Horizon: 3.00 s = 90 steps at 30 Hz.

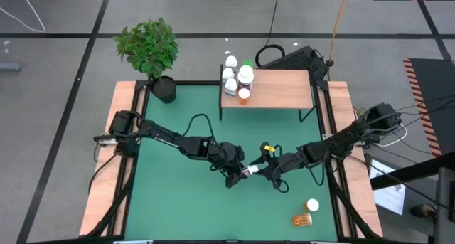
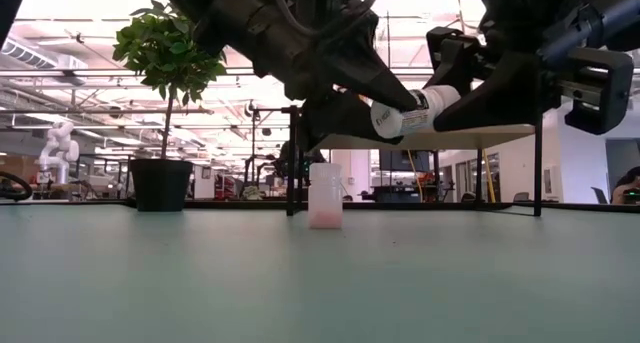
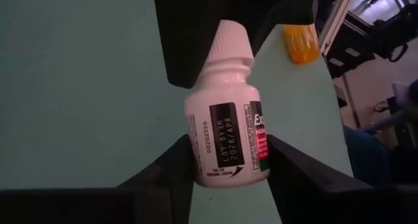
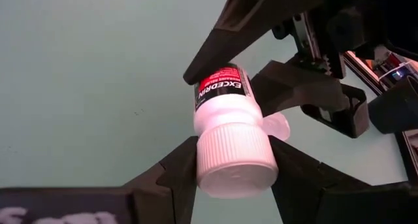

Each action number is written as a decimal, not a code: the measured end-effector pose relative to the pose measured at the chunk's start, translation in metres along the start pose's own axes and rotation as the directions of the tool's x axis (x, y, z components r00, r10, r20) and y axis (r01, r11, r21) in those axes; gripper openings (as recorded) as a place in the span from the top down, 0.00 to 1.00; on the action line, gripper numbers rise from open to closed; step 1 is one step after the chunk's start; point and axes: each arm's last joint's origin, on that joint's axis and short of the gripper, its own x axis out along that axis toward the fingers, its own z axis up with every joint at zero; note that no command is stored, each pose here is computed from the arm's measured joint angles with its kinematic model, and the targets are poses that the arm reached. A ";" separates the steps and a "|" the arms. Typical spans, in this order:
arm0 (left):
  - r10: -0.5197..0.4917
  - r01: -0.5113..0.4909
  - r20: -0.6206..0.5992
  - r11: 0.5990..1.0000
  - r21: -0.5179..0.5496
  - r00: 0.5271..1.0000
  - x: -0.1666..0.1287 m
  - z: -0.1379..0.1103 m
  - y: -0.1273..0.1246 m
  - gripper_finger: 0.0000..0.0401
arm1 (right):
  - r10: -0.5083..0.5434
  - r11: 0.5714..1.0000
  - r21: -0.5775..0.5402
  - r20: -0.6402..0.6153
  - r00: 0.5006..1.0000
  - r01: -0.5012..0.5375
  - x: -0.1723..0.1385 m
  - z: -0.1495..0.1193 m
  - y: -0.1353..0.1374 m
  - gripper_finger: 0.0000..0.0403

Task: Pick and place medicine bottles onto shelf by color
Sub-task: Put the white and black pill bottle on the shelf

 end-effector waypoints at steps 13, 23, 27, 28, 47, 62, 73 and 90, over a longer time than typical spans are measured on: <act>0.051 -0.056 0.048 0.992 0.115 0.998 0.000 0.001 -0.002 0.58 | -0.040 0.978 0.204 0.031 0.999 0.033 -0.014 0.007 -0.009 0.35; 0.095 -0.119 0.140 0.977 0.175 0.986 0.000 0.006 -0.005 0.57 | -0.074 0.809 0.587 0.036 0.997 0.038 -0.058 0.010 -0.024 0.21; 0.101 -0.150 0.208 0.960 0.237 0.973 0.000 0.010 -0.009 0.56 | -0.101 0.737 0.676 0.078 0.992 0.022 -0.067 -0.002 -0.021 0.22; 0.099 -0.154 0.220 0.956 0.249 0.970 0.000 0.011 -0.011 0.57 | -0.121 0.719 0.694 0.087 0.989 0.027 -0.068 -0.006 -0.020 0.22; 0.164 -0.311 0.458 0.913 0.265 0.873 -0.005 0.027 -0.019 0.60 | -0.346 0.607 0.782 0.423 0.838 -0.144 -0.063 -0.041 0.002 0.22; 0.139 -0.315 0.480 0.898 0.306 0.866 -0.005 0.026 -0.027 0.60 | -0.403 0.654 0.756 0.345 0.847 0.003 -0.026 -0.013 0.001 0.35; 0.140 -0.319 0.481 0.895 0.313 0.866 -0.006 0.026 -0.027 0.59 | -0.412 0.671 0.742 0.363 0.836 0.008 -0.025 -0.012 0.001 0.43; 0.128 -0.335 0.498 0.875 0.351 0.858 -0.007 0.027 -0.031 0.60 | -0.426 0.643 0.764 0.424 0.799 -0.063 -0.029 -0.007 -0.002 0.39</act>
